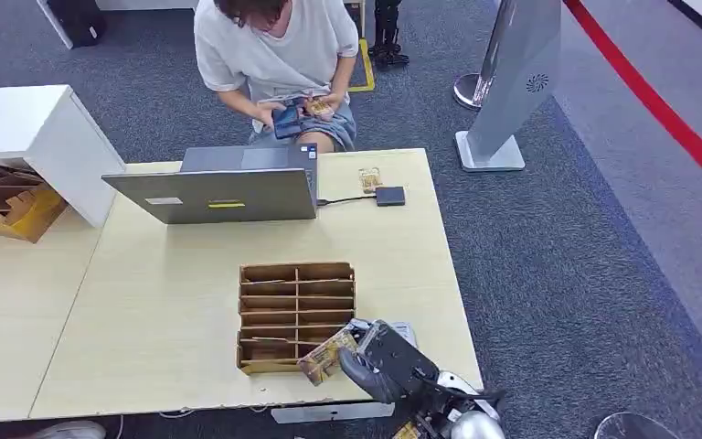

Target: Pass the card to the sensor for recognition and then transmit it.

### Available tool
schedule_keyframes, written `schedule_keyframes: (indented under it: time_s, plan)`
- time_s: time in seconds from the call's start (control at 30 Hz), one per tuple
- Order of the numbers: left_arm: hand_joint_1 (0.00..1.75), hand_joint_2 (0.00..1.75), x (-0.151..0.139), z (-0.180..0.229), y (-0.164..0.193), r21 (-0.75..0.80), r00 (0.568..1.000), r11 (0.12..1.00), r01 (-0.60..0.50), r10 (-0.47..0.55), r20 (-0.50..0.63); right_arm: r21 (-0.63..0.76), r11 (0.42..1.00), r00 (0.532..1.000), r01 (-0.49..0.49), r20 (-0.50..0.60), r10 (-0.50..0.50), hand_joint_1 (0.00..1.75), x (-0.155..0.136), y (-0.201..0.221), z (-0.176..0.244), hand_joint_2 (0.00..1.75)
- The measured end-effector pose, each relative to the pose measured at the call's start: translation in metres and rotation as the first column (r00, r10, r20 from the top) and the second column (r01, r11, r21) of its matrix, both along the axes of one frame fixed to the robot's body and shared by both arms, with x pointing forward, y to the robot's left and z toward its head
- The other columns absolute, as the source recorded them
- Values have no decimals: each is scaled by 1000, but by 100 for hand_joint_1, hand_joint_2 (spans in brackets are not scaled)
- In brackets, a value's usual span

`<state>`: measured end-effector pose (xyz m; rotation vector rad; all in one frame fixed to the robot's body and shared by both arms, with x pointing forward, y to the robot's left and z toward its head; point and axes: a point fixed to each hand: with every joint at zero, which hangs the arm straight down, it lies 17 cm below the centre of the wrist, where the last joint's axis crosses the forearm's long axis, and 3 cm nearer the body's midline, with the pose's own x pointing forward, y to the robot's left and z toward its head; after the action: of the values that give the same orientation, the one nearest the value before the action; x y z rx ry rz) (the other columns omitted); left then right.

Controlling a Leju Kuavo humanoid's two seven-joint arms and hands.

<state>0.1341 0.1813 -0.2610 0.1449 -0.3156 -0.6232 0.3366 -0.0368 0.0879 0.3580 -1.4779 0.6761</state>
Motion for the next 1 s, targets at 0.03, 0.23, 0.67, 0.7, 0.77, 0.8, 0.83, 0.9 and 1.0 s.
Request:
schedule_keyframes:
  time_s: [0.03,0.23,0.67,0.7,0.77,0.8,0.83,0.9,1.0]
  plan:
    - [0,0,0,0,1,1,1000,1000,-1,1,0,1,1000,1000,5,-5,-5,175,1,-2,-1,175]
    - [0,0,0,0,2,2,1000,1000,-5,5,0,-4,999,999,32,-29,-33,175,5,-14,-10,175]
    - [0,0,0,0,3,2,1000,1000,0,0,9,-27,998,994,64,-85,-66,175,7,-30,-31,175]
    - [0,0,-1,-1,3,3,1000,1000,1,-1,10,-29,997,994,66,-88,-68,175,7,-31,-32,175]
    - [0,0,-2,-1,4,6,1000,1000,2,-2,9,-33,997,993,70,-94,-72,175,7,-33,-35,175]
    - [0,0,-3,-1,4,6,1000,1000,1,-2,8,-34,997,993,71,-96,-74,175,7,-33,-35,175]
    - [0,0,-3,-1,5,8,1000,1000,1,-1,8,-36,997,992,72,-98,-76,175,8,-34,-36,175]
    - [0,0,-4,-2,6,8,1000,1000,-2,2,8,-41,996,991,77,-108,-81,175,8,-36,-39,175]
    - [0,0,-4,-2,6,8,1000,1000,-7,7,7,-51,995,988,85,-121,-91,175,9,-39,-43,175]
